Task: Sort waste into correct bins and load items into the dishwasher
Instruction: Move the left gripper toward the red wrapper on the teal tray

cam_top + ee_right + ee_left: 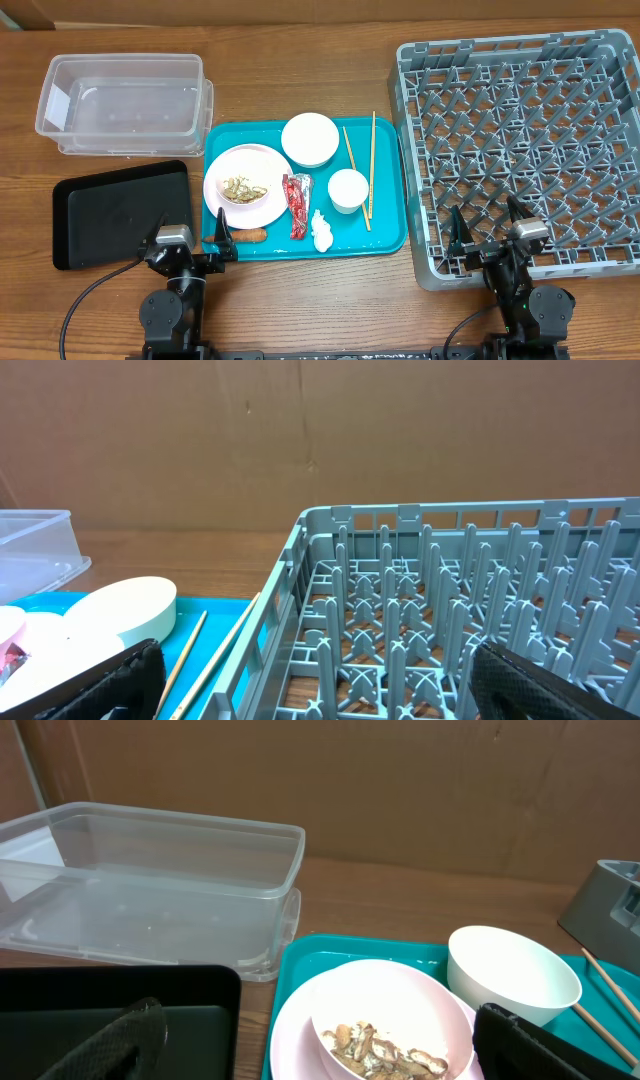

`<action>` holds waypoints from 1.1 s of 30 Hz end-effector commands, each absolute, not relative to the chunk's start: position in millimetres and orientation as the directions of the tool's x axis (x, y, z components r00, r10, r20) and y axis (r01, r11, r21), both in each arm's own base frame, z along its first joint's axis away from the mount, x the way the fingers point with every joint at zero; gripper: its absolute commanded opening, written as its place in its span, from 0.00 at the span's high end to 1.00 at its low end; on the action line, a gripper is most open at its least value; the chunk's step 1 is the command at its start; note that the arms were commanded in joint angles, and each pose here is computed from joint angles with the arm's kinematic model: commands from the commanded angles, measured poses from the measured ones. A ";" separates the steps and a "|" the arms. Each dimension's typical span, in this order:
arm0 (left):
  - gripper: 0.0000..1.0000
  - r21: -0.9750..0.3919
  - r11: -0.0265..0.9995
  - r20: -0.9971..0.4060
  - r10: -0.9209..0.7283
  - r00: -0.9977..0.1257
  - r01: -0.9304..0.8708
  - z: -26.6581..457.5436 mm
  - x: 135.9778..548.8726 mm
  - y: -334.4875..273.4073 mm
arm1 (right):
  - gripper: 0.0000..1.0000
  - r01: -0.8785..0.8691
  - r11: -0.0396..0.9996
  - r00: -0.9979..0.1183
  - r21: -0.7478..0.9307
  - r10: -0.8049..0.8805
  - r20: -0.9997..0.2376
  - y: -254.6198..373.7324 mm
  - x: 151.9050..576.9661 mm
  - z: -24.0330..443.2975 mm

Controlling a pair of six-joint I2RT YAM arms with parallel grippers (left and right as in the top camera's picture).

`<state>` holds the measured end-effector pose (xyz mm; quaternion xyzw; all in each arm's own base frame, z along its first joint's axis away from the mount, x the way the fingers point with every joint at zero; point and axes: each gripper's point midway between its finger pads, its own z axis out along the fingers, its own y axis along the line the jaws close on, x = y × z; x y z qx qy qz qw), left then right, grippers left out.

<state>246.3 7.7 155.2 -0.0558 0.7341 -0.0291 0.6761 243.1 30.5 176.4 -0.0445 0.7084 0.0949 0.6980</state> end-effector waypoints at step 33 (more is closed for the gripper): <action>0.00 -0.333 0.940 -0.866 -0.337 -0.370 -0.076 195.9 257.0 -7.5 | 0.00 0.021 0.941 0.070 0.336 0.334 -0.940 -10.1 235.0 268.5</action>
